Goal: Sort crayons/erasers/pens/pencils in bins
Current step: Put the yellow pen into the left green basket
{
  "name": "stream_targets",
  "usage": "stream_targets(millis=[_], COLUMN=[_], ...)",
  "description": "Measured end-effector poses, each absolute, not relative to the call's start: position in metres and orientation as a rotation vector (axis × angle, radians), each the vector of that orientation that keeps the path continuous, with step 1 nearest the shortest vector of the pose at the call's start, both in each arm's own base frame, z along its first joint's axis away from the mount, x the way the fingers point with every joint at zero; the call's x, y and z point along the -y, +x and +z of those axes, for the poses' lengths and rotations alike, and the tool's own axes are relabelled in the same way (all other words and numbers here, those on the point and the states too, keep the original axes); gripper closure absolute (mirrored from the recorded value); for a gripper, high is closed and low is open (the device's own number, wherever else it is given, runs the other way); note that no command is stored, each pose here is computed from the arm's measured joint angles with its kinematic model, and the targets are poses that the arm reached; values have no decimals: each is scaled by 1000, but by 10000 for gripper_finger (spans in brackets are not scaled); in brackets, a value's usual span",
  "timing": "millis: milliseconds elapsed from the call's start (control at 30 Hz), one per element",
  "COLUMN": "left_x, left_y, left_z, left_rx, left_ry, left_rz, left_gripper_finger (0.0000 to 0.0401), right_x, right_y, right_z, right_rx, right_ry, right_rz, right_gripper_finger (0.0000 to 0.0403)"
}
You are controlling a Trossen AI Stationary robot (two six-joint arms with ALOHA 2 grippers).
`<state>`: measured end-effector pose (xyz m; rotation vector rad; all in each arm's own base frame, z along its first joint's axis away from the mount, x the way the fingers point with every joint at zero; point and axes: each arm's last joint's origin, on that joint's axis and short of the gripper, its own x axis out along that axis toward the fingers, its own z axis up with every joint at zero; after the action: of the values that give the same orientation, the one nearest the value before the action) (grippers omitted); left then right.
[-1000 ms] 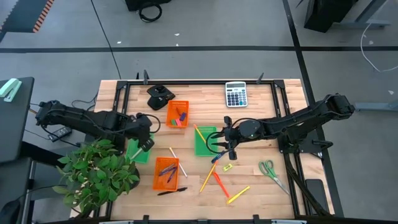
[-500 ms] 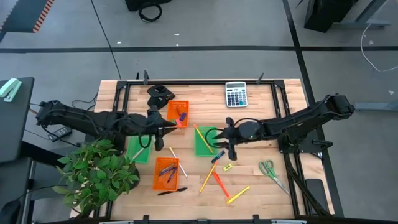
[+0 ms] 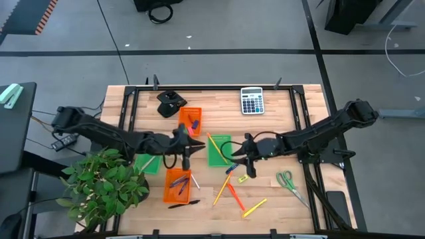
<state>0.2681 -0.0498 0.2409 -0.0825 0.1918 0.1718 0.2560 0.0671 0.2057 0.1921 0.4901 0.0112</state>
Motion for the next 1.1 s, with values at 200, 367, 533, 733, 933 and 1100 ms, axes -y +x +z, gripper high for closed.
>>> stream_targets(millis=[200, 367, 533, 733, 933, 1100], left_x=[71, 84, 85, 83, 83, 83], left_y=[275, 286, 296, 299, 299, 299], left_z=[237, 228, 220, 218, 223, 224], left_rx=[-127, -60, 15, 30, 85, 91], left_ry=[-82, -13, -36, -46, -111, -162], left_rz=[100, 60, 67, 76, 71, 50], left_gripper_finger=[350, 352, 355, 351, 350, 343], right_x=[-82, -94, -118, -141, -167, -179], right_y=[249, 240, 233, 231, 235, 252], right_z=[203, 199, 186, 153, 133, 152], right_rx=[-494, -504, -496, -581, -610, -561], right_ry=[189, 243, 265, 290, 300, 308], right_rz=[-89, -193, -252, -259, -177, -137], right_gripper_finger=[278, 278, 278, 278, 278, 278])
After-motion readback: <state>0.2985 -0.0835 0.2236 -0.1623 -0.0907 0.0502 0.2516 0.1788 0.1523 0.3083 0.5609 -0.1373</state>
